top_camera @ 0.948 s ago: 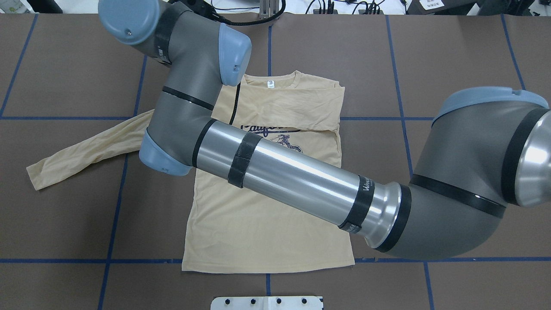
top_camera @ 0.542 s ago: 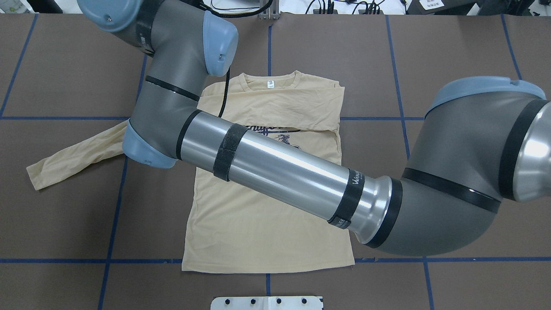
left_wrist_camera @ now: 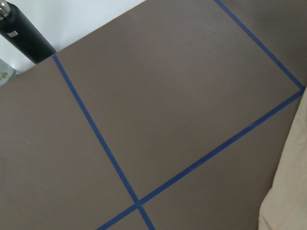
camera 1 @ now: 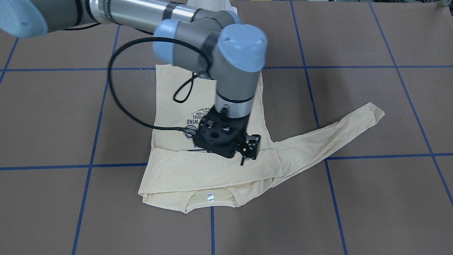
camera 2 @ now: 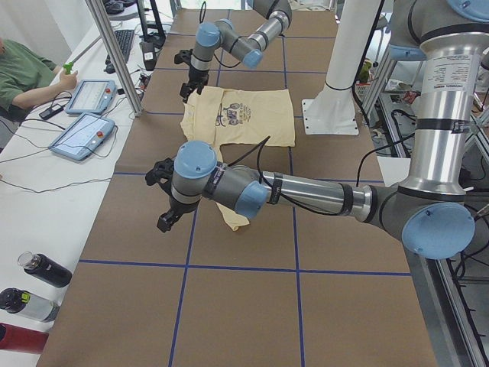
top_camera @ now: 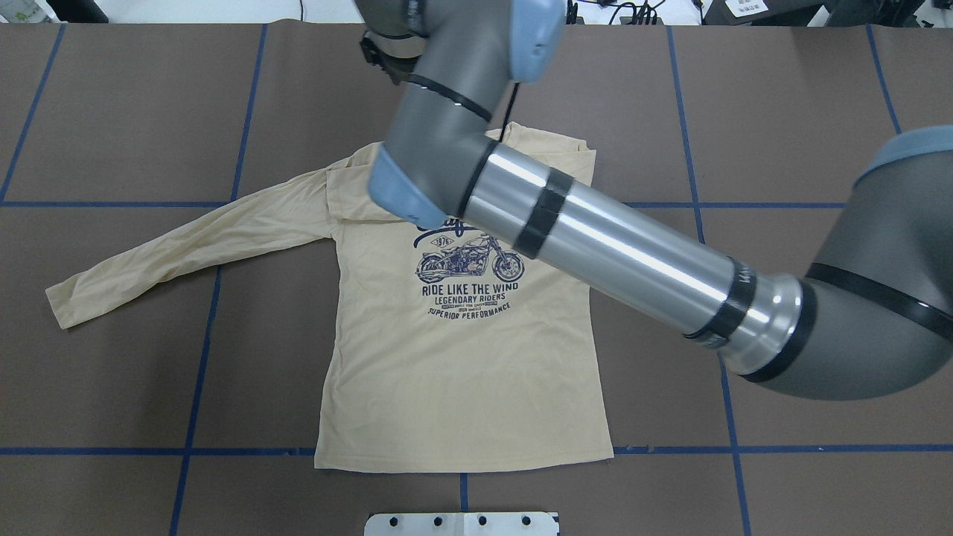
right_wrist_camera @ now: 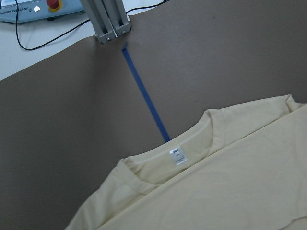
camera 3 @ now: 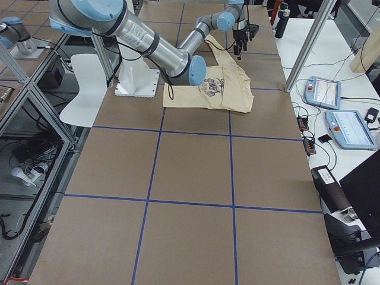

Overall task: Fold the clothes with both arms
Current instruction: 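Carry the sleeve across the shirt body with the right gripper, then release the sleeve and withdraw the right gripper away from the shirt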

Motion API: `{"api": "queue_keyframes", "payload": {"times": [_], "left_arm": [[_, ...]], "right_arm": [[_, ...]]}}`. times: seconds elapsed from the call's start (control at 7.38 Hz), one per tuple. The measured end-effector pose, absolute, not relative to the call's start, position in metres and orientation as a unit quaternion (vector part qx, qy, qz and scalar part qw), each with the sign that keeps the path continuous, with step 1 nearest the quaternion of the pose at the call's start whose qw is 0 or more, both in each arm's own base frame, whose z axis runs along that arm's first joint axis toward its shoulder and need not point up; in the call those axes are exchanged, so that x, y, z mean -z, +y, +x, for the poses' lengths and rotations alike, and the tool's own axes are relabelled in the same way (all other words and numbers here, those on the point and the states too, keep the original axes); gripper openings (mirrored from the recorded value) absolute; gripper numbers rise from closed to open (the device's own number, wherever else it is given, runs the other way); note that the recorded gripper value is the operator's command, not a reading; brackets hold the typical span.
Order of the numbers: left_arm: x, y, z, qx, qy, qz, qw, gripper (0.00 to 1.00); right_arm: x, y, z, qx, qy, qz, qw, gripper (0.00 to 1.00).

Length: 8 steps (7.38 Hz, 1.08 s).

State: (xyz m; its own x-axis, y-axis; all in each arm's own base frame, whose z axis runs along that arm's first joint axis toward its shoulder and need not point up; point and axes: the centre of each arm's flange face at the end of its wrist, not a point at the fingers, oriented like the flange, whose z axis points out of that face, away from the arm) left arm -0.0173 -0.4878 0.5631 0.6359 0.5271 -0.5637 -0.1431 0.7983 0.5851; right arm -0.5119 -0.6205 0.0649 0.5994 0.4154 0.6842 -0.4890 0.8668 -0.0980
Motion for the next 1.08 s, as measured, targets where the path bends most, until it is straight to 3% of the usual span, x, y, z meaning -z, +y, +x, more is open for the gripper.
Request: {"api": "queue_keyframes", "payload": {"times": [0.68, 0.95, 1.08], "left_arm": [[-0.599, -0.421, 0.082, -0.093, 0.419, 0.206, 0.879, 0.97], [-0.602, -0.416, 0.111, -0.063, 0.419, 0.187, 0.886, 0.75], [-0.607, -0.414, 0.123, -0.049, 0.423, 0.179, 0.887, 0.70]], "right_arm": [[-0.336, -0.627, -0.238, -0.066, -0.392, 0.058, 0.916, 1.00], [-0.437, -0.605, -0.145, -0.023, -0.401, 0.066, 0.914, 1.00], [-0.470, -0.592, -0.112, -0.012, -0.401, 0.069, 0.914, 1.00]]}}
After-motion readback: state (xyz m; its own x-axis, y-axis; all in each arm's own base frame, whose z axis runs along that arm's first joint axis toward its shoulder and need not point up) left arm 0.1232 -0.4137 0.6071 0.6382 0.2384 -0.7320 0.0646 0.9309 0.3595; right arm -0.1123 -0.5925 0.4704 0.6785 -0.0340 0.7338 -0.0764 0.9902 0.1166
